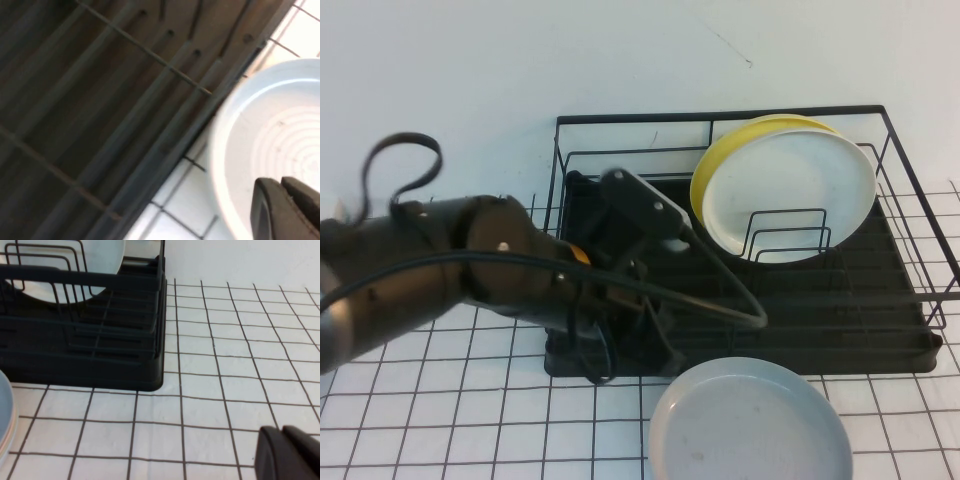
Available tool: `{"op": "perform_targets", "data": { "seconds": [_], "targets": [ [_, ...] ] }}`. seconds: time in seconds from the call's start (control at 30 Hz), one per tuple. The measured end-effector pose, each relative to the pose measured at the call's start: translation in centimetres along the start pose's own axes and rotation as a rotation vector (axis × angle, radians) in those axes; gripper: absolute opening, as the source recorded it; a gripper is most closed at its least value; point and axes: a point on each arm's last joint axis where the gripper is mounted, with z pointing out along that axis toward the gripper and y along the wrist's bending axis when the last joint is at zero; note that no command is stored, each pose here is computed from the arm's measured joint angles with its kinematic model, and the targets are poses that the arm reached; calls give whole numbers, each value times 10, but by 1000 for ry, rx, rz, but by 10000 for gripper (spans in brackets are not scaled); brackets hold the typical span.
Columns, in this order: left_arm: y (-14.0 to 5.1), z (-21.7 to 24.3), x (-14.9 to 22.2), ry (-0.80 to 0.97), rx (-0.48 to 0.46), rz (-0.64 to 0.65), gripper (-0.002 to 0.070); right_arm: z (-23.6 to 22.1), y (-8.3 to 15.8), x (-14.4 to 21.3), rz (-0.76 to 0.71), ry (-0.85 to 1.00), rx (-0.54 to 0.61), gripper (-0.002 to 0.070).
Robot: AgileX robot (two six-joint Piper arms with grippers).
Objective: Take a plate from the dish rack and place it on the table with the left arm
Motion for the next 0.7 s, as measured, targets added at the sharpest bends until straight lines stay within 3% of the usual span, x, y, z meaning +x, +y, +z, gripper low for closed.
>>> {"op": "perform_targets", "data": {
  "seconds": [0.27,0.4,0.53,0.7],
  "targets": [
    [-6,-89,-22,-286,-197,117,-1,0,0,0,0,0,0,-2],
    [-16,-128,-23,-397,-221,134,-1,0,0,0,0,0,0,-2],
    [-26,-153,-22,-490,-174,66,-1,0,0,0,0,0,0,-2],
    [-30,-167,-18,-499,-180,93,-1,0,0,0,0,0,0,-2]
  ]
}}
